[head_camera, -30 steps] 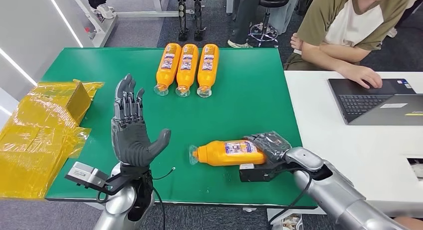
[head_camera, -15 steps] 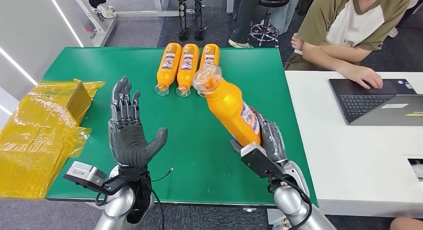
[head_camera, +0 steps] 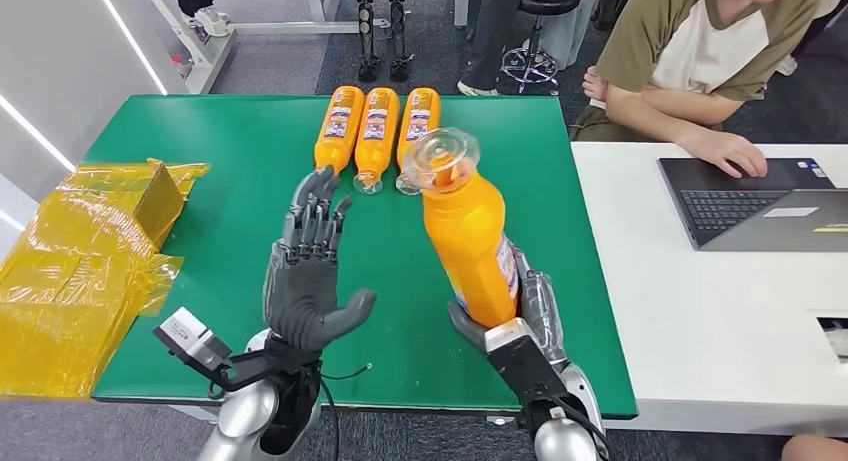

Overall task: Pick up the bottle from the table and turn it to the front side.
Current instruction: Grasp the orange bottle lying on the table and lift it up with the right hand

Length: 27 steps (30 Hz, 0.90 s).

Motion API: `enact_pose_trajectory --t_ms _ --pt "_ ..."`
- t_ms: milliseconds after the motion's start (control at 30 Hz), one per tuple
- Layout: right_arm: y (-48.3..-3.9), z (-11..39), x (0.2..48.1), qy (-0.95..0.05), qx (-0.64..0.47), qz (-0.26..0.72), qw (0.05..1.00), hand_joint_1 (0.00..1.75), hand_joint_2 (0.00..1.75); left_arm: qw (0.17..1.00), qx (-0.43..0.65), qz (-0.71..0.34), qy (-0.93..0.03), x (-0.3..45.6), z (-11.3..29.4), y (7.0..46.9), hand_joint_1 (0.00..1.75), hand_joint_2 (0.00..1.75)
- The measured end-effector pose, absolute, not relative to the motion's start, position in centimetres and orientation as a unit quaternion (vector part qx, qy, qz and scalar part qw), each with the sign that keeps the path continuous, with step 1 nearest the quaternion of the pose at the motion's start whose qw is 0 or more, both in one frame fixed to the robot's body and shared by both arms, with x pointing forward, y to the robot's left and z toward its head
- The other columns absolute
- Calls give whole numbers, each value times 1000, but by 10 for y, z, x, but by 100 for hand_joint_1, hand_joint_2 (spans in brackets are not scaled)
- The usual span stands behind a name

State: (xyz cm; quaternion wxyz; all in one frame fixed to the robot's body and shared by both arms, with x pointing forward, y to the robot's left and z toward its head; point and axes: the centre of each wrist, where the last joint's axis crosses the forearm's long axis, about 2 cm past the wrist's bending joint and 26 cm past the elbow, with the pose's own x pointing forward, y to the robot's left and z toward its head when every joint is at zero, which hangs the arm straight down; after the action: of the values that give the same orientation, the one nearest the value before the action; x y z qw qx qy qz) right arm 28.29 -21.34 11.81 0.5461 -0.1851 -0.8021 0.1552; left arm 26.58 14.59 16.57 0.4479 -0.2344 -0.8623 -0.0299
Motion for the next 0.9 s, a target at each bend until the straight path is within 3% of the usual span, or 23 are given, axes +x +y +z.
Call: enact_pose_trajectory --t_ms 233,900 --pt "-210 116 273 -783 -177 209 559 175 175 444 -289 -68 -846 261 165 134 0 175" --pt "-210 109 269 -737 -164 349 555 175 175 447 -293 -90 -840 265 161 133 0 175"
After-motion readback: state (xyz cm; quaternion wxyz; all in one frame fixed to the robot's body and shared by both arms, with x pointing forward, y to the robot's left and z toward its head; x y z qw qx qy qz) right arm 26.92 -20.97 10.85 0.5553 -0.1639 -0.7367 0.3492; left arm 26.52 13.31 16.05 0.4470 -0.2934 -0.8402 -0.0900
